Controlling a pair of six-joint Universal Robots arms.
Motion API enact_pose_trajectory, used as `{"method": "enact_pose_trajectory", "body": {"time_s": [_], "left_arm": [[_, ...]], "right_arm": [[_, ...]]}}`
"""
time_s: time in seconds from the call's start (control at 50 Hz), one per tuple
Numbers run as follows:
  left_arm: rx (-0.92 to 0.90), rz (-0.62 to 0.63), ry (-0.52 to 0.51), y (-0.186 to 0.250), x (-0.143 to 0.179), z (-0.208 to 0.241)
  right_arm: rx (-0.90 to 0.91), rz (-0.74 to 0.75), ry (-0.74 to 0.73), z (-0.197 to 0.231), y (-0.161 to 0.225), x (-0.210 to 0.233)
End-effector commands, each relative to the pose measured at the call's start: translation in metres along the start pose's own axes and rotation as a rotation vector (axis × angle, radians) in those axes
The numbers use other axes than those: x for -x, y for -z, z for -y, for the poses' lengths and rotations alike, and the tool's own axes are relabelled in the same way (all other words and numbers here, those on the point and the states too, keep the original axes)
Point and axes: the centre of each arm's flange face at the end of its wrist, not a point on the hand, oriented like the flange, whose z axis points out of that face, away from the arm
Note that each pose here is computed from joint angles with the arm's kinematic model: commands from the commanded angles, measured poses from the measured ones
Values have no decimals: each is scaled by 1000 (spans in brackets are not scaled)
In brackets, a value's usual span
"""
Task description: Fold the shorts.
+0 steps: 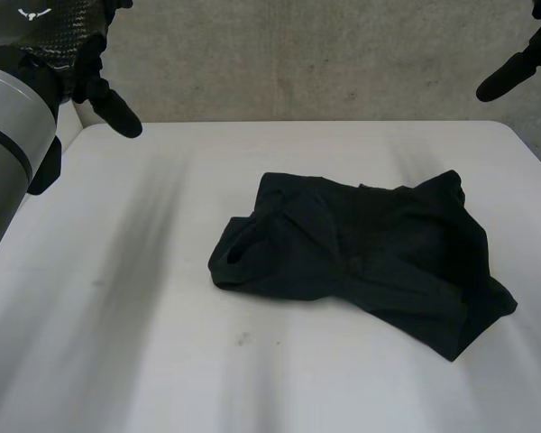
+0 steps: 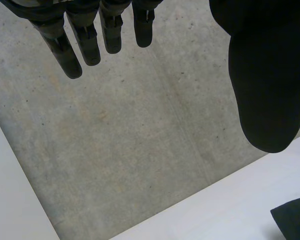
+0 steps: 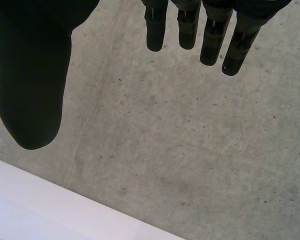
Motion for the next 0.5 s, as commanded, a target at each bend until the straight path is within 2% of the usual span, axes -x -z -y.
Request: {"method": "enact_pose_trajectory", "body": {"time_s": [0.02,0.06,0.16,0.3,0.4,0.5], "left_arm": [[15,-10,-8,0,-2,-4],[26,-19,-11,0,-4,-8],[103,-87,-39,-6,-18,-38],[223,-259,-62,-19,-63,-101],[237,-341,-83,-28,-109,-144],[284,-372,-113,-42,-129,-184]], "right_arm": [[12,45,55,-4,-1,5],[29,74,97,-9,-1,8],[217,206,330,-63,-9,15],[402,320,588,-128,-18,13],[396,338,670,-166,-39,7],[338,289,734,-199,-66,-12]]}}
